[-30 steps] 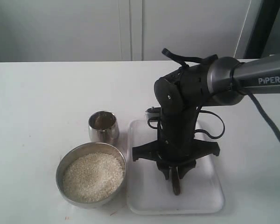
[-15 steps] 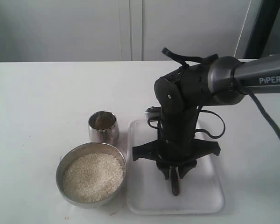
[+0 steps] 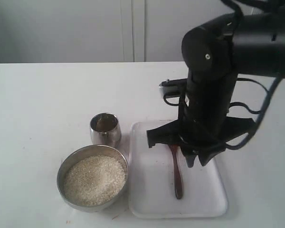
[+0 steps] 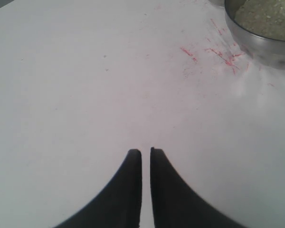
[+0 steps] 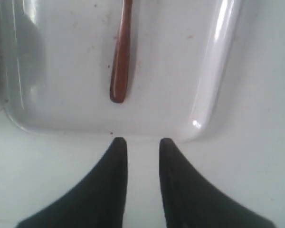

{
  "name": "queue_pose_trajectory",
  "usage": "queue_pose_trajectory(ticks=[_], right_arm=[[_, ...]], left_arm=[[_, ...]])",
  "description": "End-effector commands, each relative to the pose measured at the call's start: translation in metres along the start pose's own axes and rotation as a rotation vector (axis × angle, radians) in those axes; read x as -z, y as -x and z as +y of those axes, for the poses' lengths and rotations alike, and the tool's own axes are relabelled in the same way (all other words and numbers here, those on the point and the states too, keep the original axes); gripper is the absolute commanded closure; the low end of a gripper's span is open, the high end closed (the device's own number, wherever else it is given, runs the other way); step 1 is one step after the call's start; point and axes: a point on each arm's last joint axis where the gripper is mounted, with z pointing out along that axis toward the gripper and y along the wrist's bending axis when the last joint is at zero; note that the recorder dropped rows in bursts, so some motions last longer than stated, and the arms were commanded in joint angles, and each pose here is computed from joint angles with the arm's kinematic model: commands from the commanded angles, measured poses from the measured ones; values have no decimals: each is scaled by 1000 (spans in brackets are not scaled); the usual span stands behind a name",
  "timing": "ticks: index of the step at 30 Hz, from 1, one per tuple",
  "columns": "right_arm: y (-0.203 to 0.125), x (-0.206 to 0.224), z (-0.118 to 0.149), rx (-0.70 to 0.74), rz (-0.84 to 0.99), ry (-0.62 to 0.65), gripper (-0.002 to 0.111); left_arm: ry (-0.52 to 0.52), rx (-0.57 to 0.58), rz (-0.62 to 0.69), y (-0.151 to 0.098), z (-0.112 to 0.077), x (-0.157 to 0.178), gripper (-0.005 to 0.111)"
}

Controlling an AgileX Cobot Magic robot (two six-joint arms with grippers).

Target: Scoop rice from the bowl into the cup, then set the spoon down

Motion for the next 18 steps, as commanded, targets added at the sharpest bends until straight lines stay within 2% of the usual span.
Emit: queue_pose_trajectory(ticks=[1, 6, 14, 18], right_arm=[[-22, 33, 0, 66, -67, 19, 96], [-57, 62, 2, 131, -143, 84, 108], [-123, 98, -10, 169, -247, 232, 108], [-155, 103, -21, 165, -257, 305, 108]], left_arm=[[-21, 9, 56, -7, -2, -1, 92], [-21, 9, 56, -7, -2, -1, 92], [-21, 9, 56, -7, -2, -1, 92], [-21, 9, 56, -7, -2, -1, 92]])
